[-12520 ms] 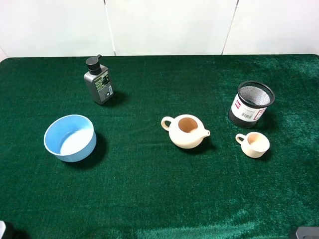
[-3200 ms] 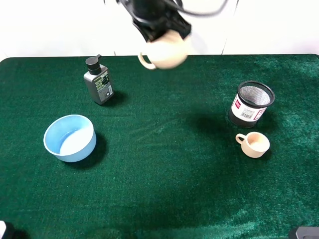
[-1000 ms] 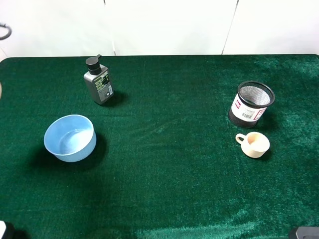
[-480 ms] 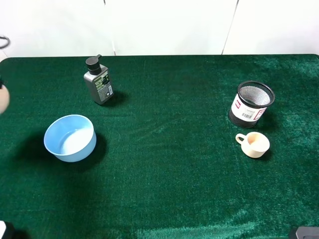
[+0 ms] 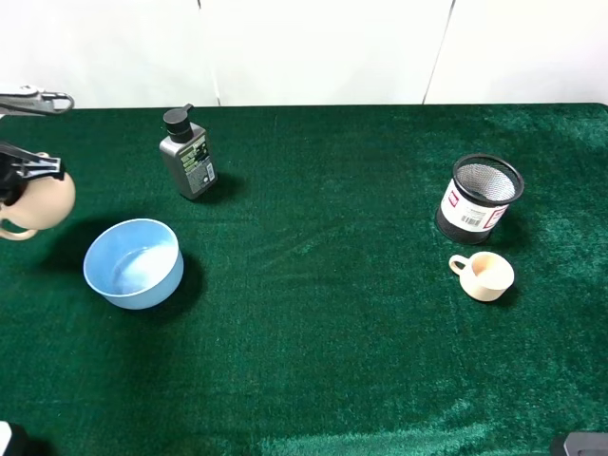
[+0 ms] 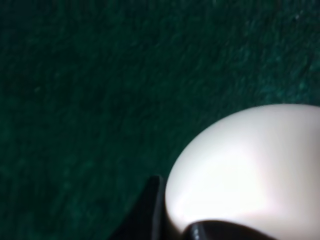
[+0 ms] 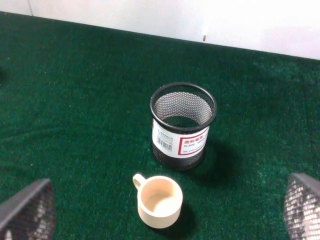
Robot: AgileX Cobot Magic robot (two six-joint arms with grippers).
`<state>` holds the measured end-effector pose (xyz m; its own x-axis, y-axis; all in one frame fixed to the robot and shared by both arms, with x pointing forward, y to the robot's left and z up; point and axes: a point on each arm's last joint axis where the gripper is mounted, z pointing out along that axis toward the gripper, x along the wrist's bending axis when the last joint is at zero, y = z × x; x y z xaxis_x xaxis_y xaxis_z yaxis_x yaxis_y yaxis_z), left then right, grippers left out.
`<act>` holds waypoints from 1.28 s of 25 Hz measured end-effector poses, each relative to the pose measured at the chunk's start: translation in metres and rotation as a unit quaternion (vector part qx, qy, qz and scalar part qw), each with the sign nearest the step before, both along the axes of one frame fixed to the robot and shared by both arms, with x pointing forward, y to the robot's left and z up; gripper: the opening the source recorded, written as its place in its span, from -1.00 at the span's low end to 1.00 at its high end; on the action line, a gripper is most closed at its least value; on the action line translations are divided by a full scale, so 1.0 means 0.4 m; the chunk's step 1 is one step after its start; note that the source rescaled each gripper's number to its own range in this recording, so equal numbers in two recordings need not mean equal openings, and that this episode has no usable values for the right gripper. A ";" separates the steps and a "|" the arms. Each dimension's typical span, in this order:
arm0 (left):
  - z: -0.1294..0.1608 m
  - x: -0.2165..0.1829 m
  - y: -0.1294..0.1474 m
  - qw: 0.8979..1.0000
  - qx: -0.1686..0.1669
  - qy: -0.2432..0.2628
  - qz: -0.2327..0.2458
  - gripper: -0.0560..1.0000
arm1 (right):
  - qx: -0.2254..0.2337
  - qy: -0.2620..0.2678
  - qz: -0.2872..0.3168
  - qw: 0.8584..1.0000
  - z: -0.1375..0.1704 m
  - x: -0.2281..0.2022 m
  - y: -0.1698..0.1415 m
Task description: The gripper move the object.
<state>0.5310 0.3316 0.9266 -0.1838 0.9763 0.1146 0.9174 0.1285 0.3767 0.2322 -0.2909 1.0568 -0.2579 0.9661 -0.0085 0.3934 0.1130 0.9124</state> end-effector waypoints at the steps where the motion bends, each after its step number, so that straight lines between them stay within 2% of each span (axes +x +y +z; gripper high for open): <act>1: -0.010 0.005 -0.001 1.000 -0.003 -0.002 -0.003 -0.89 | 0.000 0.000 0.000 1.000 0.000 0.000 0.000; 7: -0.054 0.022 -0.006 1.000 -0.012 -0.001 -0.011 -0.89 | 0.000 0.000 0.000 1.000 0.000 0.000 0.000; 25: -0.053 0.029 -0.011 0.999 -0.029 -0.020 0.000 -0.89 | 0.000 0.000 0.000 1.000 0.000 0.000 0.000; 29: -0.053 0.029 -0.011 0.999 -0.030 -0.020 0.001 -0.78 | 0.000 0.000 0.000 1.000 0.000 0.000 0.000; 32: -0.053 0.029 -0.011 0.999 -0.030 -0.020 0.001 -0.61 | 0.000 0.000 0.000 1.000 0.000 0.000 0.000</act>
